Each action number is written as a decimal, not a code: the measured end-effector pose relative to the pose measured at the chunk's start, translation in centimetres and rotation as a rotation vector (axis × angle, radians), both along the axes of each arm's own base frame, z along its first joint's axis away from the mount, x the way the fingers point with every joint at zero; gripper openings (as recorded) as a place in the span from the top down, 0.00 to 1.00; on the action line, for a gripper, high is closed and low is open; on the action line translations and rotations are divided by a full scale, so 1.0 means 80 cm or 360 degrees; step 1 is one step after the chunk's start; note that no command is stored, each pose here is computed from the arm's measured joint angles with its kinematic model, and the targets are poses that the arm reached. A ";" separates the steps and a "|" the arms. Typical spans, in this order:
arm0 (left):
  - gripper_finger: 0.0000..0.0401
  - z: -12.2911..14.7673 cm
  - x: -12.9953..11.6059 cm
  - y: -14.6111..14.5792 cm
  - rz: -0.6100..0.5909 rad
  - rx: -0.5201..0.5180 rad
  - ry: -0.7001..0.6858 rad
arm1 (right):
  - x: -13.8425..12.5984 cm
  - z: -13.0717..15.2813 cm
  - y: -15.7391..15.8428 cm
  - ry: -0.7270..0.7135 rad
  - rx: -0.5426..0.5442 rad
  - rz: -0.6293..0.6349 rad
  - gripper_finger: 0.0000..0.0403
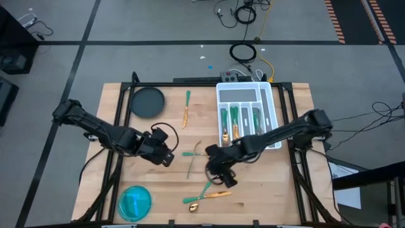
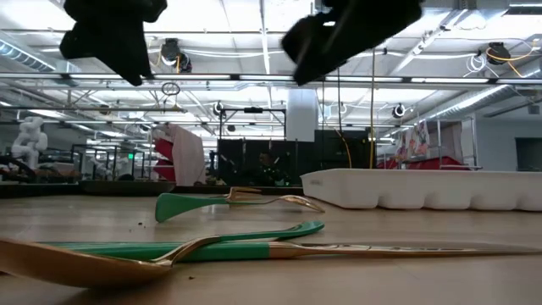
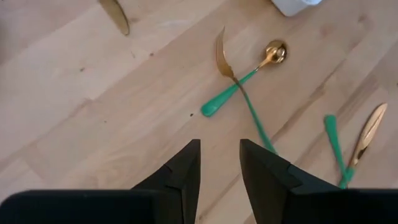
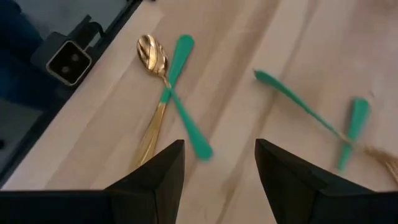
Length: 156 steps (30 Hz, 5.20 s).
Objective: Sort silverware
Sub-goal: Put the bottom green spoon on the silverware tray with the other green spoons, then put the right green spoon on the silverware tray with the other green spoons
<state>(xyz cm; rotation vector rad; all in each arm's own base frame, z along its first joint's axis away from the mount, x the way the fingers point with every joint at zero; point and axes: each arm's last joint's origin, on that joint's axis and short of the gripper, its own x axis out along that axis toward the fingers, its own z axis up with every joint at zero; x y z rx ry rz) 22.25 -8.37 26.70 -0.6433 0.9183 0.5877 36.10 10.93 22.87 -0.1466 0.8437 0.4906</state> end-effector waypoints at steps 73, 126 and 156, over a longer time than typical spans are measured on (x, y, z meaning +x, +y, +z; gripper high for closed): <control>0.70 -0.002 -0.019 -0.004 -0.0080 0.0221 0.0129 | 0.046 -0.066 0.056 0.0403 -0.0484 0.0144 1.00; 0.70 0.008 -0.008 0.008 0.0247 0.0610 -0.0212 | -0.131 0.188 -0.123 -0.0109 -0.1107 0.0977 1.00; 0.70 0.014 0.010 0.016 0.0313 0.0504 -0.0361 | -0.047 -0.010 -0.033 0.0219 0.0435 -0.1092 0.51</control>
